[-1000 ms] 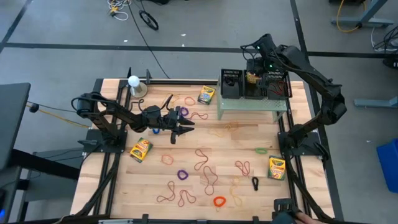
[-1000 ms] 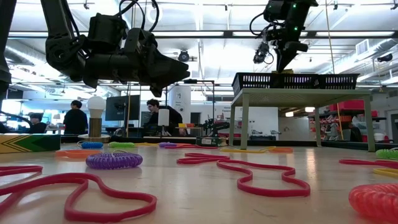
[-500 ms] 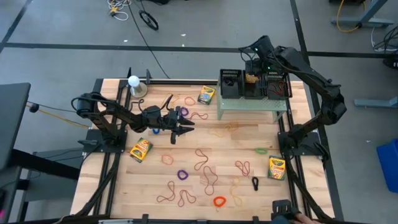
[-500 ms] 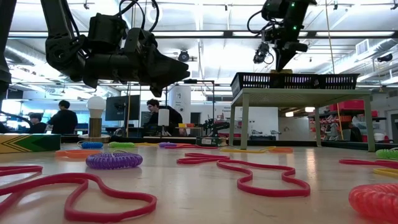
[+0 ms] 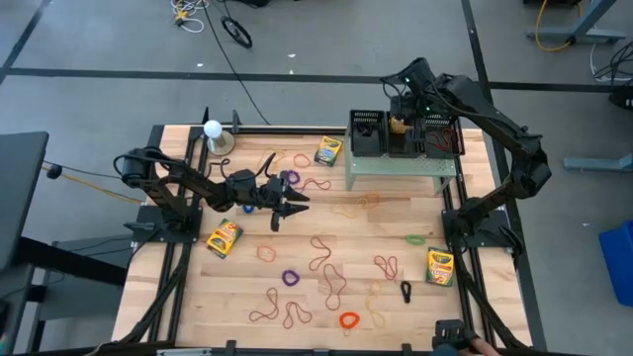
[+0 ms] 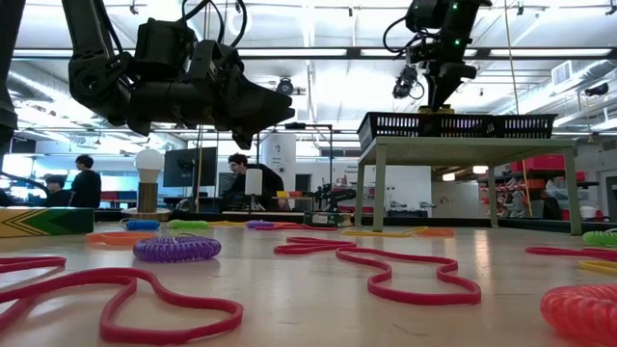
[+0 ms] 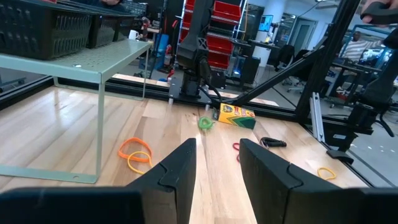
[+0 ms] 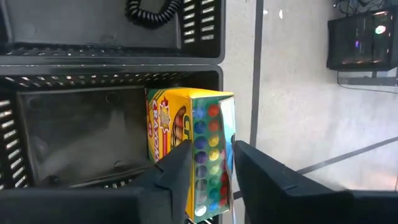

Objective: Pick & Place Office Desk Supplies
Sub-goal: Put the yellow crayon box into the middle black basket on the shelf, then put the bottom purple spring keychain into the left black basket on the shelf

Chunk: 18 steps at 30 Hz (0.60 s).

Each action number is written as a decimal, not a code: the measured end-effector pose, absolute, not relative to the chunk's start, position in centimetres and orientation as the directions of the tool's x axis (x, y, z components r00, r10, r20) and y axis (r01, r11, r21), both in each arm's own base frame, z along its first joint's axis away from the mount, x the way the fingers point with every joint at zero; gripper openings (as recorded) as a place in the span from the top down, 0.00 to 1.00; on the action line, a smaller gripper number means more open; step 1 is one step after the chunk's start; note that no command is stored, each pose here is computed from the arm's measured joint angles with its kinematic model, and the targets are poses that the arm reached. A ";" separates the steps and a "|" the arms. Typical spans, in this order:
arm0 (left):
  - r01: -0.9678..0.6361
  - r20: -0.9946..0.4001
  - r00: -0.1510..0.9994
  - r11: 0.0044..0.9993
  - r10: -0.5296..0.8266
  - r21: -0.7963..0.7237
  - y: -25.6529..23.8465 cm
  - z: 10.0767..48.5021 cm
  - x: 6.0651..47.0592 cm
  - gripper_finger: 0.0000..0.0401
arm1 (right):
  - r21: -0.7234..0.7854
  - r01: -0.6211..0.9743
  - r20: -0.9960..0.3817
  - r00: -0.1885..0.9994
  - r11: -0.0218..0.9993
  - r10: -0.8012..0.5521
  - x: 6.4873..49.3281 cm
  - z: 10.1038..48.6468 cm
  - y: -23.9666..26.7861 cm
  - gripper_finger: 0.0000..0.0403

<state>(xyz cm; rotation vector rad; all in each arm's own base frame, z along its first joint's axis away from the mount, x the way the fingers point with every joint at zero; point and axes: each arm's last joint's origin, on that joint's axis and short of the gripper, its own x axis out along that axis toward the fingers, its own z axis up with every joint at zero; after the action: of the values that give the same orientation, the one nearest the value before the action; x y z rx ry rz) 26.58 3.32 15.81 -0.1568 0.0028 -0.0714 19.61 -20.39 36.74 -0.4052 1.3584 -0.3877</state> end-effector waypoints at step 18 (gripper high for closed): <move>0.070 0.003 0.998 0.985 -0.070 -0.156 3.3 15.8 26.6 0.68 | -0.539 0.105 -0.806 0.223 0.836 -0.548 20.4 38.0 -18.3 0.56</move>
<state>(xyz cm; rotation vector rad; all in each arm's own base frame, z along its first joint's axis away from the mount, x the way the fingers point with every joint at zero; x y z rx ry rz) 26.58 3.33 15.81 -0.1569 0.0023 -0.0702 20.40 -18.32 38.04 -0.4129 1.2747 -0.4686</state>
